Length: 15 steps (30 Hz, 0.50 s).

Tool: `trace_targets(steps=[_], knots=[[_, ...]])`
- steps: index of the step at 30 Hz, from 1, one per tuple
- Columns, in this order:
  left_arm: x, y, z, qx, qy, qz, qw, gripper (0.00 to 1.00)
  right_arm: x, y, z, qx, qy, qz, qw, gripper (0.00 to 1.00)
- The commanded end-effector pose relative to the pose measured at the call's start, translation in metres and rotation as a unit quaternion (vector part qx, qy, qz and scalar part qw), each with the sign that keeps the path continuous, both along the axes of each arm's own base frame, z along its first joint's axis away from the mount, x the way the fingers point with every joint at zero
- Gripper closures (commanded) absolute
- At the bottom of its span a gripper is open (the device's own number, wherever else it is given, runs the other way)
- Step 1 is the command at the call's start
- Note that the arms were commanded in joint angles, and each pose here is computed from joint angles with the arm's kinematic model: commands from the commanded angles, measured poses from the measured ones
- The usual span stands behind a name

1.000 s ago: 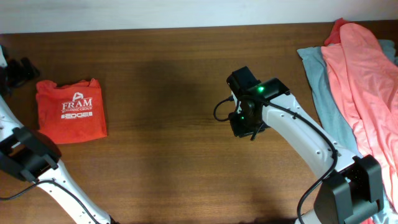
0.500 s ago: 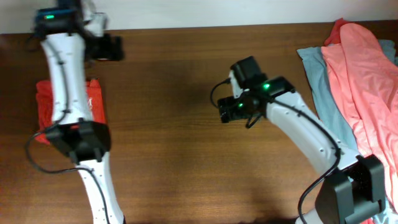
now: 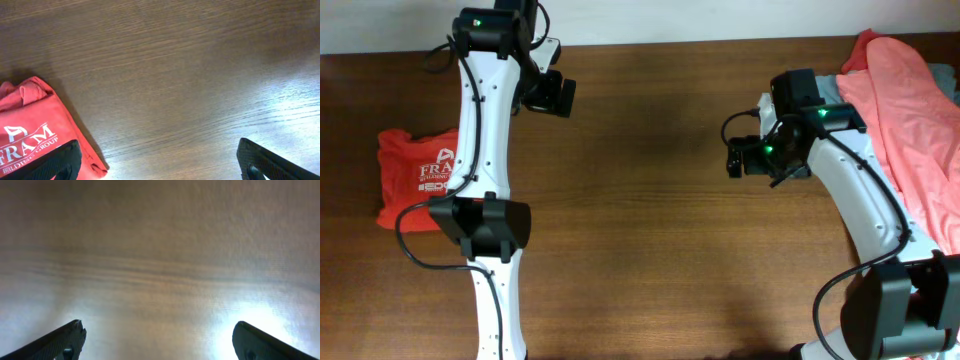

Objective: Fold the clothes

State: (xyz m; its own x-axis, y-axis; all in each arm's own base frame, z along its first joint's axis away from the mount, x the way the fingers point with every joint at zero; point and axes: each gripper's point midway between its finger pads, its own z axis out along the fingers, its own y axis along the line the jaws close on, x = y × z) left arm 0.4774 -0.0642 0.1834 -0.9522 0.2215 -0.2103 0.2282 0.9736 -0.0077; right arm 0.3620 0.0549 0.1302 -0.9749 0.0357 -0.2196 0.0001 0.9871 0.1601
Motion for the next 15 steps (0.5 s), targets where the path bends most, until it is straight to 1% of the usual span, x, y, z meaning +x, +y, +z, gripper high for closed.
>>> trace_targets(steps=[1, 3, 4, 6, 8, 11, 13, 14, 15], knots=[[-0.013, 0.0, 0.031, -0.016, -0.022, 0.026, 0.999, 0.01, -0.007, -0.004, 0.021, 0.0, -0.015, 0.001, 1.0, 0.01], [-0.028, 0.0, 0.038, -0.016, -0.012, 0.03, 0.999, 0.01, -0.017, -0.005, 0.031, -0.001, -0.016, 0.001, 1.0, 0.01], [-0.043, 0.001, 0.04, -0.011, 0.001, 0.029, 1.0, 0.01, -0.026, -0.006, 0.038, -0.002, -0.013, 0.001, 1.0, 0.01], [-0.061, 0.005, 0.039, -0.002, 0.02, 0.029, 0.999, 0.01, -0.038, -0.007, 0.044, -0.004, -0.006, 0.0, 1.0, 0.01], [-0.092, 0.01, 0.034, 0.006, 0.053, 0.03, 0.998, 0.01, -0.05, -0.008, 0.052, -0.005, -0.002, 0.0, 1.0, 0.01], [-0.128, 0.016, 0.029, 0.013, 0.086, 0.036, 0.996, 0.01, -0.065, -0.01, 0.063, -0.005, -0.007, -0.001, 1.0, 0.01], [-0.152, 0.025, 0.03, 0.026, 0.082, 0.052, 0.995, 0.01, -0.076, -0.01, 0.075, -0.002, -0.033, -0.005, 0.999, 0.01], [-0.156, 0.027, 0.032, 0.027, 0.071, 0.056, 0.995, 0.01, -0.078, -0.01, 0.078, -0.001, -0.041, -0.007, 0.999, 0.01], [-0.161, 0.027, 0.037, 0.023, 0.046, 0.057, 0.997, 0.01, -0.084, -0.011, 0.085, 0.002, -0.063, -0.01, 0.998, 0.01]])
